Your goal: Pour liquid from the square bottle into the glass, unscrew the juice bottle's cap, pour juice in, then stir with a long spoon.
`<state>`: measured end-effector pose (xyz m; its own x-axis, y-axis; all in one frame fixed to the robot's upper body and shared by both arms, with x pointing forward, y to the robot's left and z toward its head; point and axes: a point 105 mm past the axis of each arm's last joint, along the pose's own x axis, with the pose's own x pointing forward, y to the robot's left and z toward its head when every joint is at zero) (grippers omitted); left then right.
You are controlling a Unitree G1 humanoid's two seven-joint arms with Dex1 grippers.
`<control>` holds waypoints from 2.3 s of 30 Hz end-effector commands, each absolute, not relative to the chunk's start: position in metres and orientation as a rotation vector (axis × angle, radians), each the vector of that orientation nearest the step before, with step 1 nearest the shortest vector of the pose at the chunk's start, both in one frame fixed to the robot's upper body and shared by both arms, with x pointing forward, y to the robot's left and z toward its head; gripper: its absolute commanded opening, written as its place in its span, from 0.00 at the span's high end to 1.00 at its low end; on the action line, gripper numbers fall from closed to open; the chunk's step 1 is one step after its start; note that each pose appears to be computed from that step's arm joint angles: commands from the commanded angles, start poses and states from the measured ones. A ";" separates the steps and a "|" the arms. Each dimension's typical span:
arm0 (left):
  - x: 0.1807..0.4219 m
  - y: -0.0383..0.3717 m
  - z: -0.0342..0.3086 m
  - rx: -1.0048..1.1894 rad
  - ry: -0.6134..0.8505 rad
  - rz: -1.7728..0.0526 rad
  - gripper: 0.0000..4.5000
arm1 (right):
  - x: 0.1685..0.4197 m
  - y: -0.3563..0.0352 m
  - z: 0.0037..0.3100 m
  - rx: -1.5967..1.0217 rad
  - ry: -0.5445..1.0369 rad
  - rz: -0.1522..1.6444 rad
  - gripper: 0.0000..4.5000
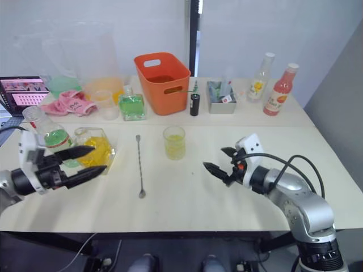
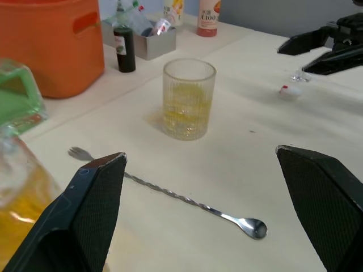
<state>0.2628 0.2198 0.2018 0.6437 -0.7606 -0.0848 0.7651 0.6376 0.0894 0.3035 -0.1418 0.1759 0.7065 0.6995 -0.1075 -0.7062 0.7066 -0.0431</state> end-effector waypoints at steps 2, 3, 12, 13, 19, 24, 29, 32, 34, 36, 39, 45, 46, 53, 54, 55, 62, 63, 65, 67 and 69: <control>0.260 0.204 0.201 0.152 0.000 -0.887 0.01 | 0.298 -0.140 0.188 -0.097 0.011 0.769 0.00; 0.260 0.203 0.200 0.146 -0.002 -0.880 0.01 | 0.298 -0.139 0.187 -0.094 0.009 0.769 0.00; 0.250 0.236 0.191 0.144 -0.030 -0.732 0.01 | 0.273 -0.172 0.178 -0.085 -0.002 0.686 0.00; 0.247 0.246 0.190 0.156 -0.027 -0.704 0.01 | 0.268 -0.182 0.174 -0.088 0.010 0.651 0.00; 0.237 0.290 0.177 0.215 -0.002 -0.590 0.01 | 0.244 -0.228 0.166 -0.093 0.031 0.501 0.00; 0.226 0.325 0.155 0.215 0.059 -0.490 0.01 | 0.230 -0.271 0.148 -0.132 0.081 0.357 0.00; 0.225 0.333 0.151 0.222 0.062 -0.452 0.01 | 0.228 -0.288 0.137 -0.128 0.104 0.289 0.00; 0.226 0.330 0.150 0.219 0.060 -0.454 0.01 | 0.232 -0.288 0.136 -0.116 0.084 0.280 0.00; 0.226 0.328 0.151 0.220 0.060 -0.457 0.01 | 0.234 -0.286 0.137 -0.110 0.074 0.286 0.00; 0.223 0.328 0.152 0.219 0.060 -0.457 0.01 | 0.233 -0.281 0.141 -0.113 0.058 0.296 0.00; 0.219 0.321 0.149 0.213 0.074 -0.459 0.01 | 0.241 -0.262 0.154 -0.113 0.010 0.366 0.00; 0.221 0.268 0.146 0.065 0.045 -0.437 0.01 | 0.263 -0.216 0.176 -0.078 -0.020 0.611 0.00; 0.221 0.249 0.146 0.026 0.033 -0.428 0.01 | 0.267 -0.204 0.181 -0.075 -0.019 0.684 0.00; 0.223 0.187 0.138 -0.088 0.076 -0.305 0.01 | 0.269 -0.159 0.198 -0.042 0.034 1.027 0.00; 0.225 0.185 0.136 -0.084 0.086 -0.278 0.01 | 0.268 -0.156 0.199 -0.045 0.048 1.062 0.00; 0.227 0.179 0.133 -0.062 0.102 -0.251 0.01 | 0.267 -0.152 0.201 -0.047 0.065 1.108 0.00; 0.251 0.160 0.116 -0.019 0.147 -0.117 0.01 | 0.262 -0.138 0.201 -0.062 0.130 1.229 0.00; 0.257 0.152 0.110 -0.005 0.162 -0.131 0.01 | 0.262 -0.137 0.201 -0.061 0.131 1.231 0.00; 0.265 0.144 0.102 0.023 0.178 -0.149 0.01 | 0.263 -0.134 0.201 -0.058 0.129 1.232 0.00; 0.273 0.137 0.097 0.024 0.186 -0.159 0.01 | 0.263 -0.132 0.202 -0.054 0.123 1.231 0.00; 0.285 0.130 0.083 0.027 0.239 -0.147 0.01 | 0.261 -0.127 0.204 -0.044 0.109 1.238 0.00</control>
<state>0.2781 0.1342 0.0838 0.9583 -0.1557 -0.2397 0.1587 0.9873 -0.0067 0.2663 -0.1344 0.1923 0.3450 0.9284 -0.1382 -0.9328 0.3555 0.0596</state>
